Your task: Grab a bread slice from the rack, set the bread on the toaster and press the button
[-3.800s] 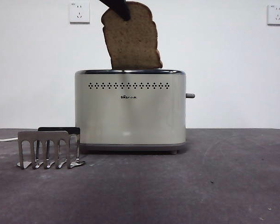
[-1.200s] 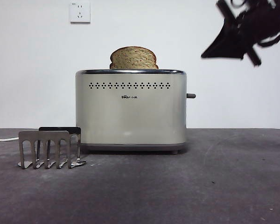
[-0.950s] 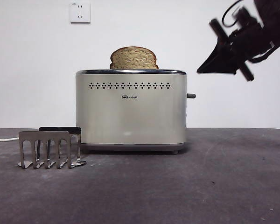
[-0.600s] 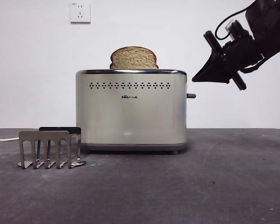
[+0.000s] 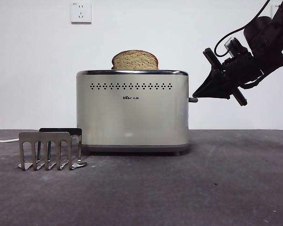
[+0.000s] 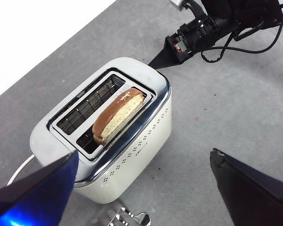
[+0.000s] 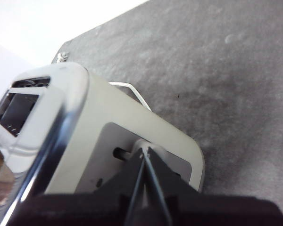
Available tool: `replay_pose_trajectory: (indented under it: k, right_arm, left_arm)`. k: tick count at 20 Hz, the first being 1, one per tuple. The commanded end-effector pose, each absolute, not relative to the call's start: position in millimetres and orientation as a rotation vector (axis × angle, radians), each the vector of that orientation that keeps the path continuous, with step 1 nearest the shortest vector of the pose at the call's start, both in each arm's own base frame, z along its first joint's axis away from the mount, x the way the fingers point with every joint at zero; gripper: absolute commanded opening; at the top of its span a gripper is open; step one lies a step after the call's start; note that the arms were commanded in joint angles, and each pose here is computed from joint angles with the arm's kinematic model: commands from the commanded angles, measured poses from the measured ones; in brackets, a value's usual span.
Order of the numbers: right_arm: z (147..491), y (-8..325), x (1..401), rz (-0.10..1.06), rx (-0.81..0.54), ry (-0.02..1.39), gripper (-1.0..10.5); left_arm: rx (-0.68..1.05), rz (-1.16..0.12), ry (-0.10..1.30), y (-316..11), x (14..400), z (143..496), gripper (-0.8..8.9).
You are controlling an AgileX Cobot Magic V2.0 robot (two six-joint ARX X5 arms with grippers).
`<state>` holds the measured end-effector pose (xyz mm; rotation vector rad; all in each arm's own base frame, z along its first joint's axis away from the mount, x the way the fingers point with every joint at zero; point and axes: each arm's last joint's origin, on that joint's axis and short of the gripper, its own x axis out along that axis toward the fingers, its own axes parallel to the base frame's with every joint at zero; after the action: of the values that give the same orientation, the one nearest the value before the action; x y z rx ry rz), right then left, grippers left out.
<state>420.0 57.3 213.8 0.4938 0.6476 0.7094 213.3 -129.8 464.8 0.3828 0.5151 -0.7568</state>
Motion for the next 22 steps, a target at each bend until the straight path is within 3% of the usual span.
replay_pose_trajectory:
  k: [1,7,17,22]
  right_arm:
    - [206.0,60.6,421.3,0.713,0.479,0.666,-0.1]
    - [195.4,60.0,417.0,0.650,0.384,0.731,-0.1]
    - [142.1,62.4,423.6,0.628,0.420,0.880,-0.1]
    - [139.1,62.6,423.5,0.629,0.422,0.891,-0.1]
  left_arm:
    - [0.374,-0.760,0.525,-131.0,213.8,462.6,4.68]
    - [0.374,-0.760,0.525,-131.0,213.8,462.5,4.68]
    - [0.359,-0.757,0.551,-130.4,212.8,461.0,4.68]
    - [0.362,-0.754,0.556,-130.2,212.6,460.6,4.68]
